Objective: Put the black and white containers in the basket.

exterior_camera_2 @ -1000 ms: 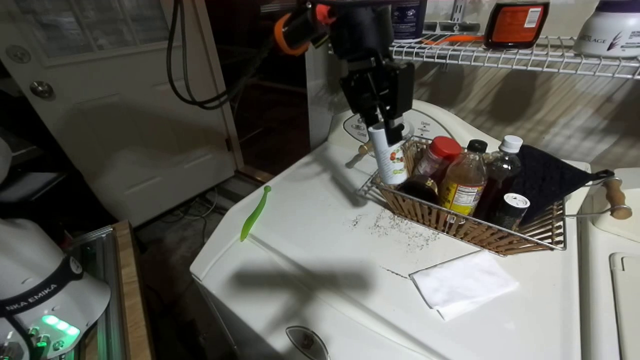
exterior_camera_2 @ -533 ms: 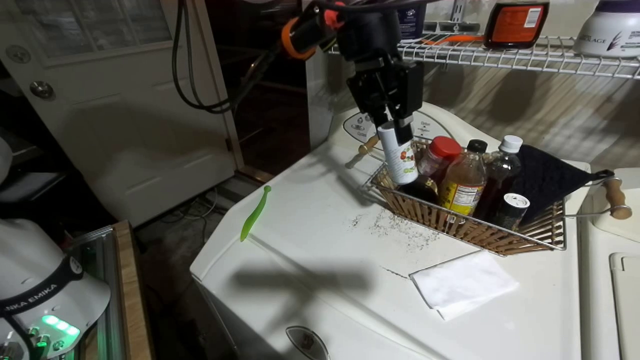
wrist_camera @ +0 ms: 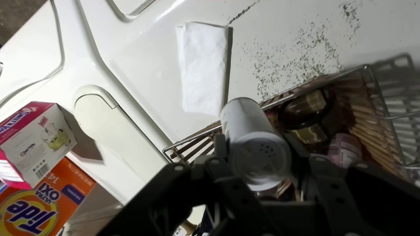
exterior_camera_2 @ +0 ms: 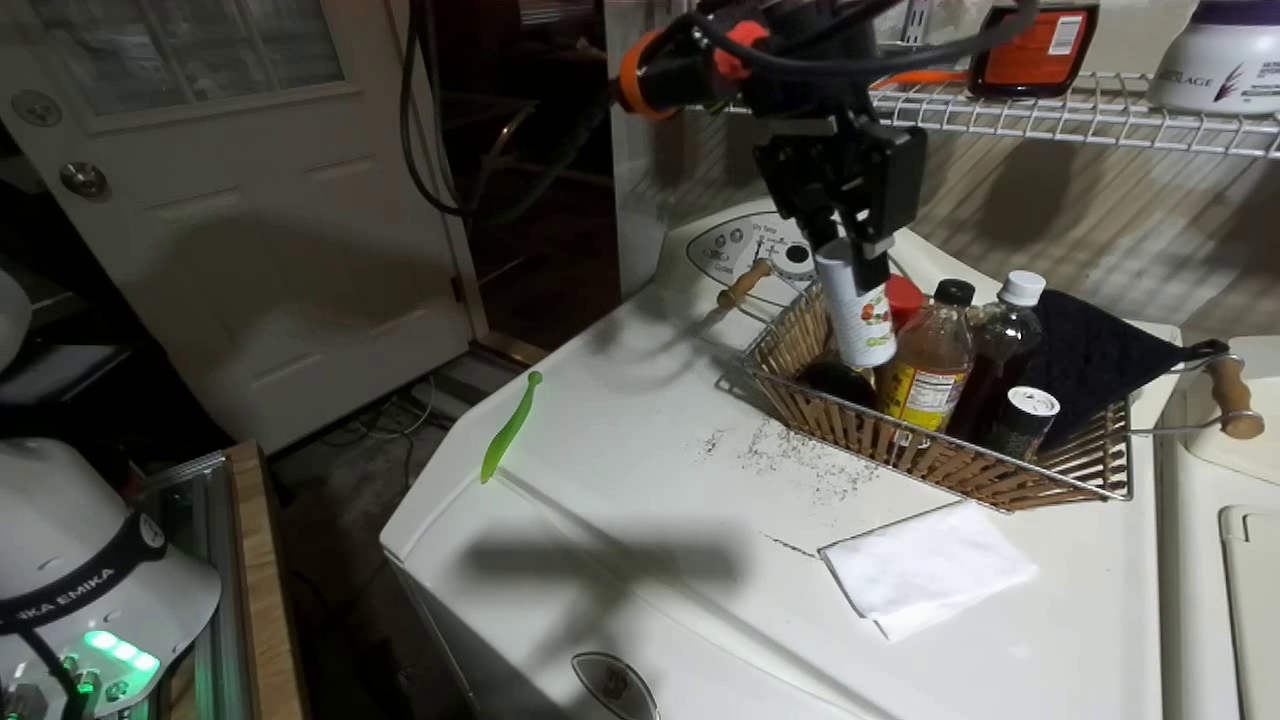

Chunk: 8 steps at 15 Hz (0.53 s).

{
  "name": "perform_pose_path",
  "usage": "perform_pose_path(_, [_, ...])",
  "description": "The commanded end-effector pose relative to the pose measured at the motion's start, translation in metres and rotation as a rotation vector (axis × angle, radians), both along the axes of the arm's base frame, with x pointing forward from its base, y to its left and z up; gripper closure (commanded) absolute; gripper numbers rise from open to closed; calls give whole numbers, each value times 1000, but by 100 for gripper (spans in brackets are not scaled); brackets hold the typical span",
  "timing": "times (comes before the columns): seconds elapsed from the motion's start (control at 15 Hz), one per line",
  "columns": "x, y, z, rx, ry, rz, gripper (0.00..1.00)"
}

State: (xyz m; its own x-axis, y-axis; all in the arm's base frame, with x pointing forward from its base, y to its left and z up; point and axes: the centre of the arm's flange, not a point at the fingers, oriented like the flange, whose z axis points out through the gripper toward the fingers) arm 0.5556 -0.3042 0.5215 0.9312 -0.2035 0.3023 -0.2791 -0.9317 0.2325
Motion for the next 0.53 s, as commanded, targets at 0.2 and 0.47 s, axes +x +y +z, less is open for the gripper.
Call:
perform_pose_path(0.2, [35,-77,-1,94,-171,24,80])
perform_pose_path(0.47, [46,-109,-13,141,-207,21,80])
